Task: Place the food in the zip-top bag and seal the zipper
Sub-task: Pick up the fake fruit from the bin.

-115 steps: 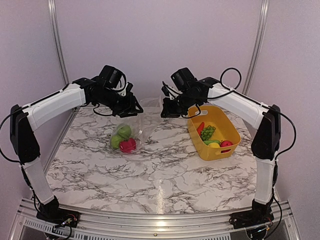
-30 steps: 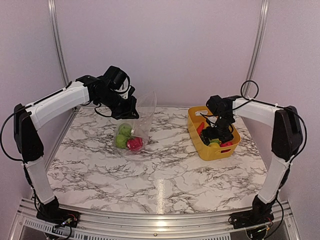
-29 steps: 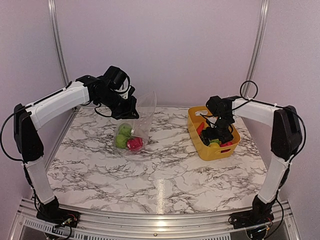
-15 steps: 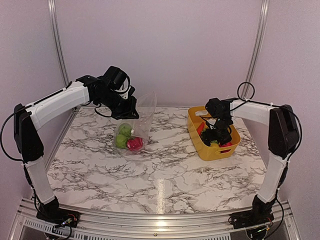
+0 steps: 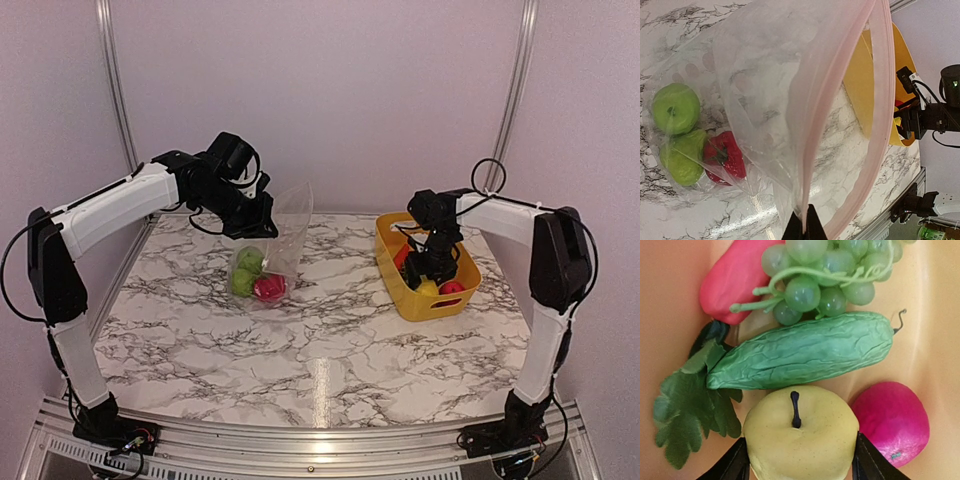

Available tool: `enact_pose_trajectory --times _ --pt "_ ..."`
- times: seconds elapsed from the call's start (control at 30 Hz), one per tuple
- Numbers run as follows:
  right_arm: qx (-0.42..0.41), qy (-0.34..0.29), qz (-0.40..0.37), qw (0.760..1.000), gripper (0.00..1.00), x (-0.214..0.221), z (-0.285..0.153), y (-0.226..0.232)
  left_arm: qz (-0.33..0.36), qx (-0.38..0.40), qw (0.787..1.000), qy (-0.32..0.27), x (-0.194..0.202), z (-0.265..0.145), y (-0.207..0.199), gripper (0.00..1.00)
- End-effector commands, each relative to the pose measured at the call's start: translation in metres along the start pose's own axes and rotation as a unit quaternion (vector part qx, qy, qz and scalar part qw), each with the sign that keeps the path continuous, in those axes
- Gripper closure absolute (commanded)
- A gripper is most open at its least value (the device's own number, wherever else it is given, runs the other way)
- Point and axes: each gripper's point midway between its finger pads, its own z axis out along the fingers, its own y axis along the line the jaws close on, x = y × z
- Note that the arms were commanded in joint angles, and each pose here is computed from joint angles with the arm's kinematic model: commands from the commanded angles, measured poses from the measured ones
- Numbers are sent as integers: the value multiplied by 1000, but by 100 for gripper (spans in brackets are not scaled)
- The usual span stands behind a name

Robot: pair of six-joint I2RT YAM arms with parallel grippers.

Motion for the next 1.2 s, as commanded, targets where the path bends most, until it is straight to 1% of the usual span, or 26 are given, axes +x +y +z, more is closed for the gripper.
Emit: enact_pose_trajectory --times 0.0,0.2,0.33,0.43,0.57,0.7,0.77,0.8,0.97,1.17 --pt "10 -40 5 999 40 -28 -33 -5 6 0 1000 -5 -2 -1 -1 100" --pt "-4 -102 17 995 42 -64 -79 1 6 0 1000 -5 -4 1 -1 100" --pt "-74 -150 6 986 43 -87 -111 29 7 2 1000 -7 -5 0 -3 100" --pt "-125 -194 -13 973 44 -101 -141 58 7 1 1000 -7 -5 -1 -2 100" --pt "-192 -244 -32 950 45 -113 -180 100 8 -1 1000 -8 -5 -2 -2 100" --pt "-268 -276 -38 922 45 -118 -213 137 9 -2 1000 -10 -6 -4 -1 100" --pt "-308 -288 -44 906 45 -118 -227 156 9 -2 1000 -12 -6 -4 -2 100" --pt "-334 -295 -48 894 45 -118 -237 167 8 -1 1000 -12 -6 -4 -3 100" --pt "-412 -306 -47 857 45 -119 -258 203 8 2 1000 -17 -9 -8 -5 100" --pt "-468 -304 -39 829 45 -131 -263 229 8 4 1000 -19 -10 -9 -6 100"
